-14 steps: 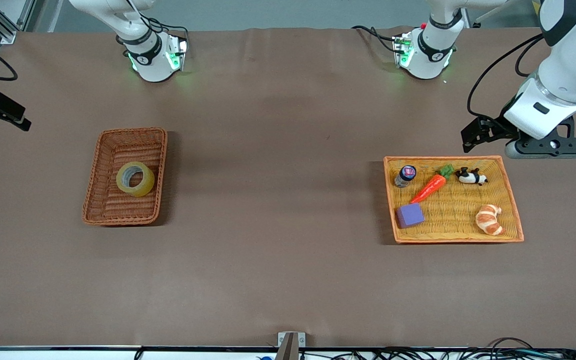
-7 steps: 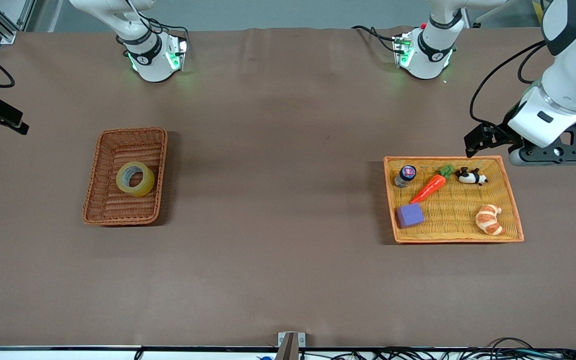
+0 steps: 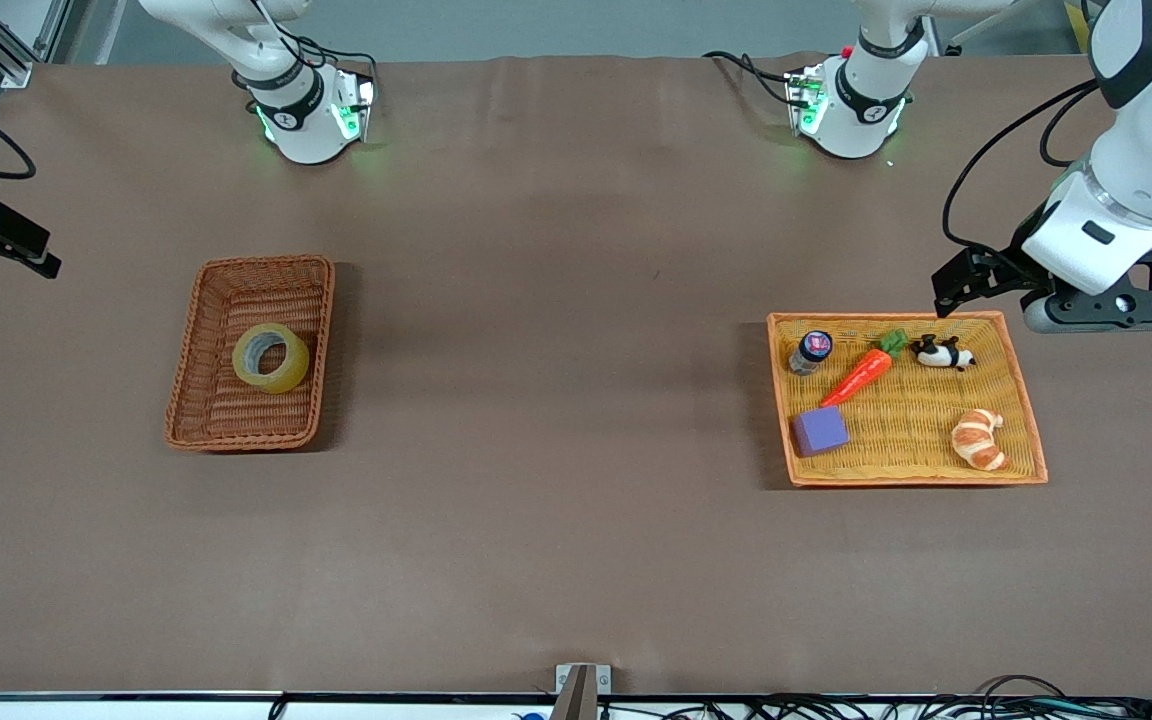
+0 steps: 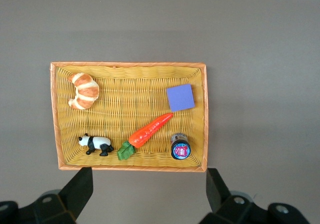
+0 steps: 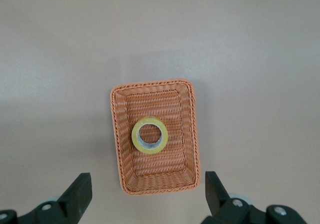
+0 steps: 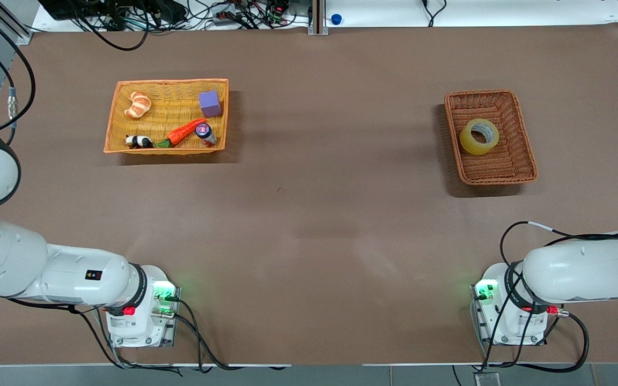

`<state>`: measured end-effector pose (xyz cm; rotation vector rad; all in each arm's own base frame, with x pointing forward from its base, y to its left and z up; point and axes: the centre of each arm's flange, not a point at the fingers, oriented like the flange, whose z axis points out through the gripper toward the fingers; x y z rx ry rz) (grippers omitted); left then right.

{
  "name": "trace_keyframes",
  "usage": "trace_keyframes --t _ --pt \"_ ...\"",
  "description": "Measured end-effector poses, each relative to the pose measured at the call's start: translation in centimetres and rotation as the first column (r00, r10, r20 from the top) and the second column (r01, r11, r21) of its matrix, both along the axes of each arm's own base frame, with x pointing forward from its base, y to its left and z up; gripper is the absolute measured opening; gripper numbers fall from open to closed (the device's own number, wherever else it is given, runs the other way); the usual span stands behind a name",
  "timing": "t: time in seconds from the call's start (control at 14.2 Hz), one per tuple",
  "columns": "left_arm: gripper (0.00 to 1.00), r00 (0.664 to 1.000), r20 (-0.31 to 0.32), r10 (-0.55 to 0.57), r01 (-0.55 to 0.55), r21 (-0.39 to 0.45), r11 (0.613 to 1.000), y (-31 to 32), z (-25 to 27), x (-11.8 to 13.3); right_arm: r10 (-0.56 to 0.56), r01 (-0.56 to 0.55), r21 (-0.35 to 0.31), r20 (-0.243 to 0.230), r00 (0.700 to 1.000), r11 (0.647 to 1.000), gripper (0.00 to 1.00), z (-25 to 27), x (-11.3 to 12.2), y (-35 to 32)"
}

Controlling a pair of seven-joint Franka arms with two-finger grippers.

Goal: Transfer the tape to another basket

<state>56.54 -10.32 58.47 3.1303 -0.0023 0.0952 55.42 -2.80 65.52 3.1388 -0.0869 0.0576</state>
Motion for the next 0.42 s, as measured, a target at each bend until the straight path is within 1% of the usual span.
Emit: trace_keyframes --t 0.14,0.42 --pt "1.00 1.000 0.005 0.000 0.000 0.000 1.000 0.02 0.28 -0.13 0.013 -0.013 -0.001 0.009 1.000 1.000 1.00 0.03 0.13 0.02" --pt "1.00 1.000 0.005 0.004 -0.004 0.000 1.000 0.24 0.40 -0.17 0.032 -0.032 -0.002 0.010 0.999 0.999 1.00 0.04 0.15 0.00"
